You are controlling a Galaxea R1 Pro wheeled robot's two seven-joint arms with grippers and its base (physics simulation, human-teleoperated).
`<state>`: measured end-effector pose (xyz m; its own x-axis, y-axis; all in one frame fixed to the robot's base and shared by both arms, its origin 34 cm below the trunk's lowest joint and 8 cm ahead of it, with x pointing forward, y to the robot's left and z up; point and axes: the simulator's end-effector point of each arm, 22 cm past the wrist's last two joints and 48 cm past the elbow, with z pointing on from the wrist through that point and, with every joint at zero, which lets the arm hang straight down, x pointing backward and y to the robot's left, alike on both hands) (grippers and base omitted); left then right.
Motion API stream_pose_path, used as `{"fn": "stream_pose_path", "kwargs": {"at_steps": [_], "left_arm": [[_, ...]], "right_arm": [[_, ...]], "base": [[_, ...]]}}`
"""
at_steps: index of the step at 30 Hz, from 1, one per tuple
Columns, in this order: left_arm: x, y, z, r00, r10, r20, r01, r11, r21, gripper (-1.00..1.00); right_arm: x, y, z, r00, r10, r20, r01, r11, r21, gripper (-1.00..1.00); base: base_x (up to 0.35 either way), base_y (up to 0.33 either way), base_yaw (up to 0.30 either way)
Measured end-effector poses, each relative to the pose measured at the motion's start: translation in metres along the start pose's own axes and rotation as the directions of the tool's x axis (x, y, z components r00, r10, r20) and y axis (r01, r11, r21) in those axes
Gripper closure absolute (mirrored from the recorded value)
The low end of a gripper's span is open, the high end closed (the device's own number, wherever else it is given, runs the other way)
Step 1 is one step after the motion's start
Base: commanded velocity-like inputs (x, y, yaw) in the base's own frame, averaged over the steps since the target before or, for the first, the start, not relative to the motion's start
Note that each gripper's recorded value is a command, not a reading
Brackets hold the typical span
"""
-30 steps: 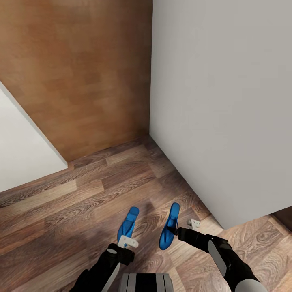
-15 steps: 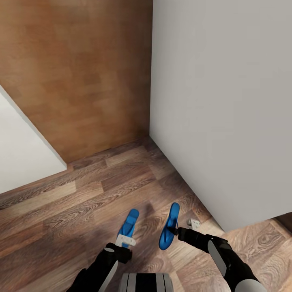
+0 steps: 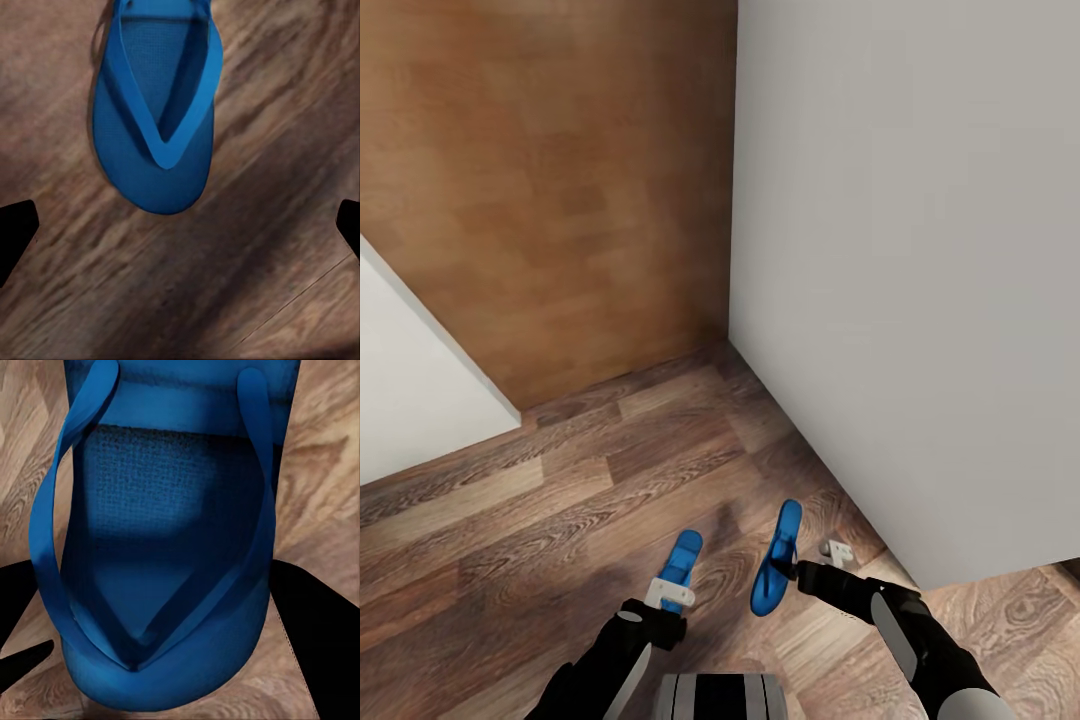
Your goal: In the bedroom, move the book from the bed onto either nightstand, and place the two sandals side by side next to the bed.
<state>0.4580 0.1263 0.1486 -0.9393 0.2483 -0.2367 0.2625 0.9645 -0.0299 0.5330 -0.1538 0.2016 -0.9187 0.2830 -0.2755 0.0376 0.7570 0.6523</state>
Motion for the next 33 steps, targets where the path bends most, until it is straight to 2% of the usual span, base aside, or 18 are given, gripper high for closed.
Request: {"fn": "stream_pose_path", "kwargs": {"at_steps": [15,23,33], "left_arm": [[0.0004,-0.0008,0.0003,1.0,-0.001,-0.001,0.001,1.0,0.003,-1.0],[0.0002,-0.0008,0.0001,1.0,-0.001,-0.001,0.001,1.0,0.003,-1.0],[-0.0001,-0.0014,-0.0001,1.0,0.001,0.0,-0.001,1.0,0.003,-1.0]], "right_arm": [[-0.0004,-0.0014,0.0002,1.0,-0.007,0.003,0.007,1.0,0.005,1.0],[-0.0001,-0.0004,0.0004,1.0,-0.01,0.002,0.01,1.0,0.003,1.0],[0.0005,0.0002,0.0007,1.0,-0.014,-0.001,0.014,1.0,0.003,1.0]], "base": [[0.012,0.0,-0.003],[0.0,0.0,-0.17],[0.029,-0.055,-0.015]]}}
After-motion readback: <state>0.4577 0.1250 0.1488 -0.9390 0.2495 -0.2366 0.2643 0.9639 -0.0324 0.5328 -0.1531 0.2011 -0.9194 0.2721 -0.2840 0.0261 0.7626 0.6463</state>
